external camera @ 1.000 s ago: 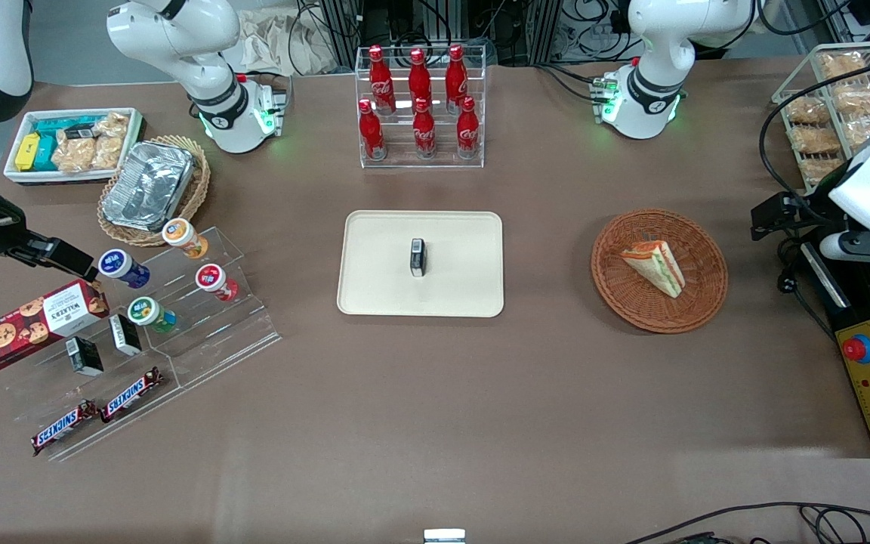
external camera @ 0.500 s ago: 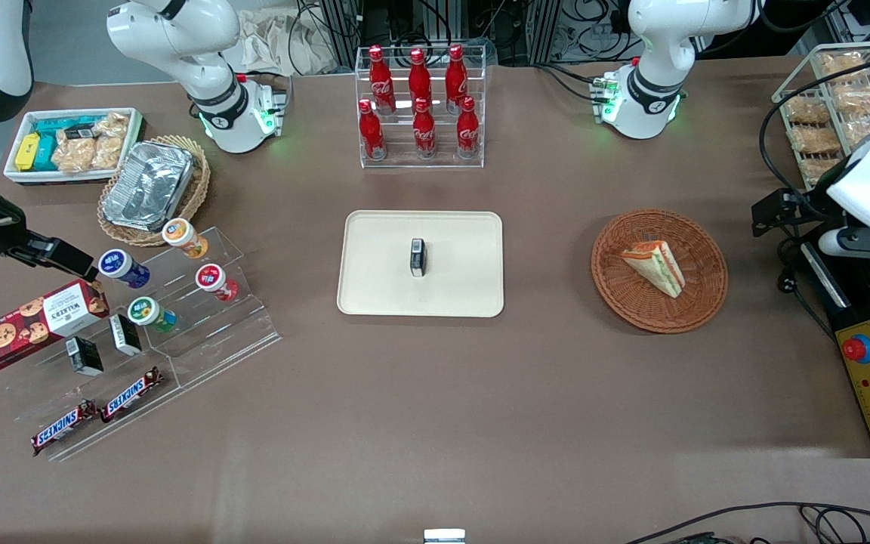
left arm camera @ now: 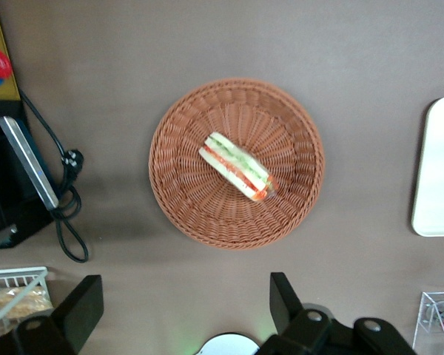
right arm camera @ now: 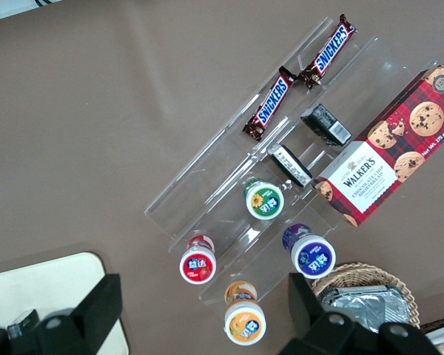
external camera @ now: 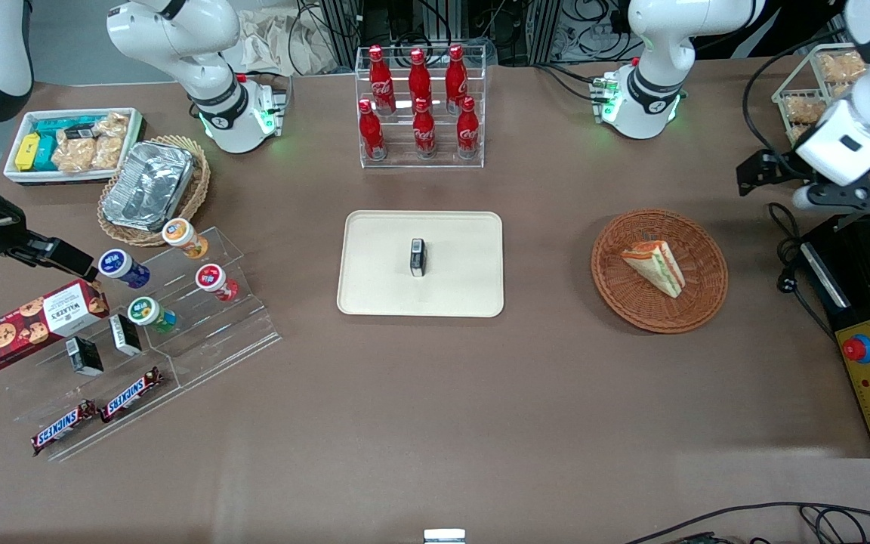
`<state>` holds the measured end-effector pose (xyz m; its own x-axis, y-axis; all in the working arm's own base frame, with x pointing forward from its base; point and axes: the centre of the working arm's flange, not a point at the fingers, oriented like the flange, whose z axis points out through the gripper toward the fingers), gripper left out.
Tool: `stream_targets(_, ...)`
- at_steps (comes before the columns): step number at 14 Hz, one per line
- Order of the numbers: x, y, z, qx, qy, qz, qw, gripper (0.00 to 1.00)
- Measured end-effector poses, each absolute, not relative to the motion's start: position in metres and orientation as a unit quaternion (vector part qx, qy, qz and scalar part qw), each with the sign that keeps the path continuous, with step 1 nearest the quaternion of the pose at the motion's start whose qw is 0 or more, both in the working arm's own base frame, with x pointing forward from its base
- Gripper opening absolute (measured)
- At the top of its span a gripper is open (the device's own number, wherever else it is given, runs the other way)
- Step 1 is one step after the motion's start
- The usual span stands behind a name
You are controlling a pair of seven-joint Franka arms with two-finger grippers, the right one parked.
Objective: Place sandwich from basket to tray
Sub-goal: 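Move the left gripper over the wrapped sandwich in the wicker basket, then lower the left gripper and close it on the sandwich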
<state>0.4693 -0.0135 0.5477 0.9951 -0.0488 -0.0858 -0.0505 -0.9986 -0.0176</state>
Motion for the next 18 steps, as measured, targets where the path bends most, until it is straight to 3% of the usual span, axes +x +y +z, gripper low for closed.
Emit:
stream_targets(3, 0.446, -0.013, 0.496, -0.998, -0.051, 0.025, 0.015, 1.00)
stream_targets(9, 0.427, -0.013, 0.428, -0.988, -0.149, 0.041, 0.021, 1.00)
stream_targets(11, 0.430, -0.014, 0.417, -0.981, -0.190, 0.045, 0.021, 1.00)
stream_targets(18, 0.459, -0.063, 0.358, -0.935, -0.355, 0.012, 0.014, 1.00)
